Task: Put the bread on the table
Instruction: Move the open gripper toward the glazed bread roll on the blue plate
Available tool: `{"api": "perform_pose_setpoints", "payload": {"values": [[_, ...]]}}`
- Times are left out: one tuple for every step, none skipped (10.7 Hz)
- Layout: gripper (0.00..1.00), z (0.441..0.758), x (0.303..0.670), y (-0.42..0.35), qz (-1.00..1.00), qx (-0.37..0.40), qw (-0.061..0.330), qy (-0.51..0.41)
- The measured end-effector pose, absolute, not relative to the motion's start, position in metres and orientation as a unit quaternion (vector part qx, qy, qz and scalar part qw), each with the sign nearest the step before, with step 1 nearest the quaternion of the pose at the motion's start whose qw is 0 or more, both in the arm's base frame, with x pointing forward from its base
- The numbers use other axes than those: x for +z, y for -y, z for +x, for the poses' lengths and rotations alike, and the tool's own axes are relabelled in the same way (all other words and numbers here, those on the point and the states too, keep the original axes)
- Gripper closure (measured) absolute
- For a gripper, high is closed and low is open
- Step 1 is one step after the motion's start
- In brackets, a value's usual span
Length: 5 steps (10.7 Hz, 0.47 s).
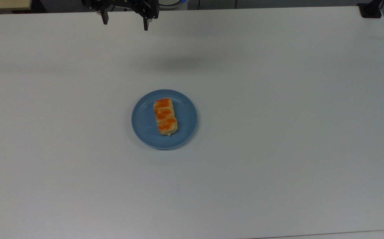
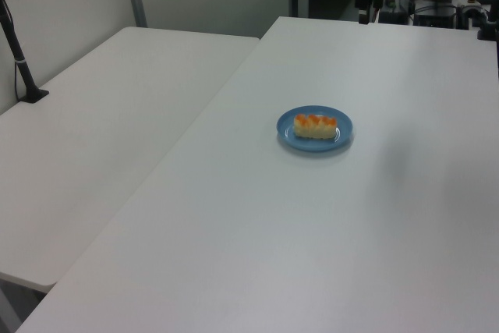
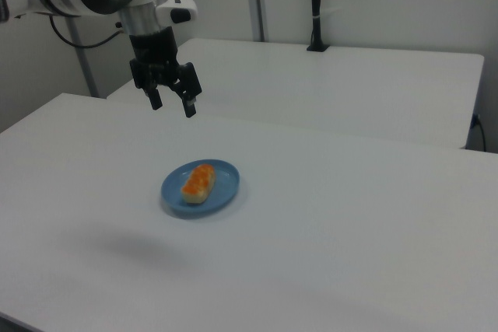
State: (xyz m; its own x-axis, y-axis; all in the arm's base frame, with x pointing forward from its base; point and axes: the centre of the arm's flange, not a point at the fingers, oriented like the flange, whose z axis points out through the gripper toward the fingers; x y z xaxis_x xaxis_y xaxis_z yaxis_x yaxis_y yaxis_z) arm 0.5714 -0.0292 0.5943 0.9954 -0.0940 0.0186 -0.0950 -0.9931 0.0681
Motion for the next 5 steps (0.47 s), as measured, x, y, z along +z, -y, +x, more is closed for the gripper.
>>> {"api": "perform_pose_setpoints", "payload": {"values": [[0.0,0.572,0.593,0.028,0.998,0.006,0.034,0.046],[0.0,0.576,0.59,0.028,0.998,0.015,0.034,0.044],[0.0,0.584,0.58,0.028,0.998,0.02,0.035,0.042],[0.0,0.59,0.569,0.028,0.998,0.019,0.035,0.04],[0.0,0.594,0.56,0.027,0.998,0.015,0.036,0.039]]}}
